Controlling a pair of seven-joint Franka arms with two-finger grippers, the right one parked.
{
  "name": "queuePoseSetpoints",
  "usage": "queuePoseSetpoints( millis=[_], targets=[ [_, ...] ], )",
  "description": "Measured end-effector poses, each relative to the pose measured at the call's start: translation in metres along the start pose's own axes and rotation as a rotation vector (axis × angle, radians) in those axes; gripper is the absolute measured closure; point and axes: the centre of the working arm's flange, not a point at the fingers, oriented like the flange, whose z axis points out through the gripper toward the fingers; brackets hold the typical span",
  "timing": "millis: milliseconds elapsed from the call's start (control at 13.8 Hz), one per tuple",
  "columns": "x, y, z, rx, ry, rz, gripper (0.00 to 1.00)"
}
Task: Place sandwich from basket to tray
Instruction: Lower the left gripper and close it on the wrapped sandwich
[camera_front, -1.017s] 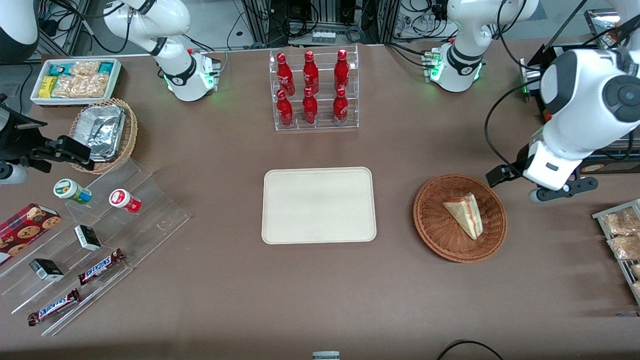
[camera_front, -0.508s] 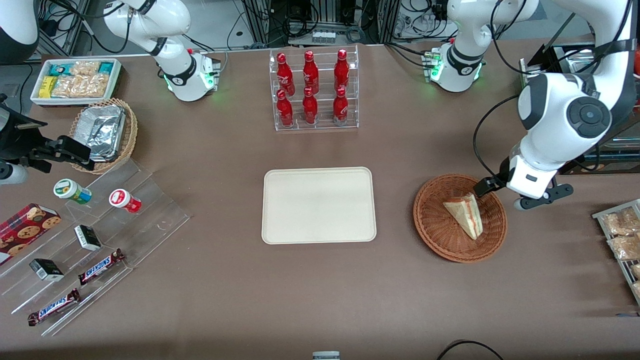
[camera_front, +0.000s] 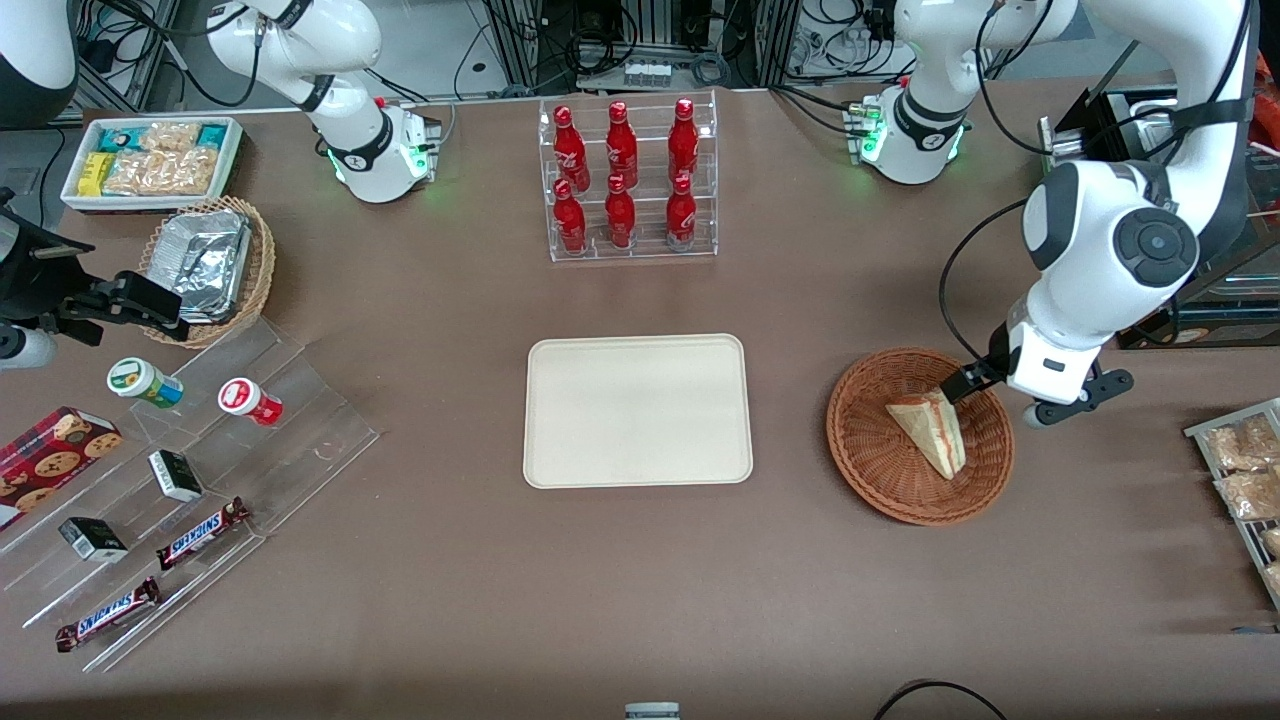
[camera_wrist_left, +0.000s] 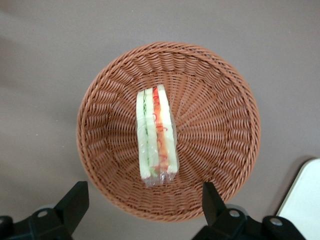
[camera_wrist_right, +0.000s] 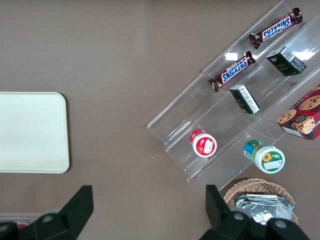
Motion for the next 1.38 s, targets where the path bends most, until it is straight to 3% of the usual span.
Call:
queuePoseSetpoints(
  millis=[218,726,1235,1380],
  targets=[
    [0.0,0.001,0.022,-0.003,-0.001,-0.02,0.0],
    [-0.005,0.013,0.073,0.012,-0.043,-0.024,0.0],
    [-0.004,0.013,0.106,0.011,-0.053,-0.028,0.0],
    [-0.005,0.012,0.115,0.013,-0.058,-0.034,0.04]
  ],
)
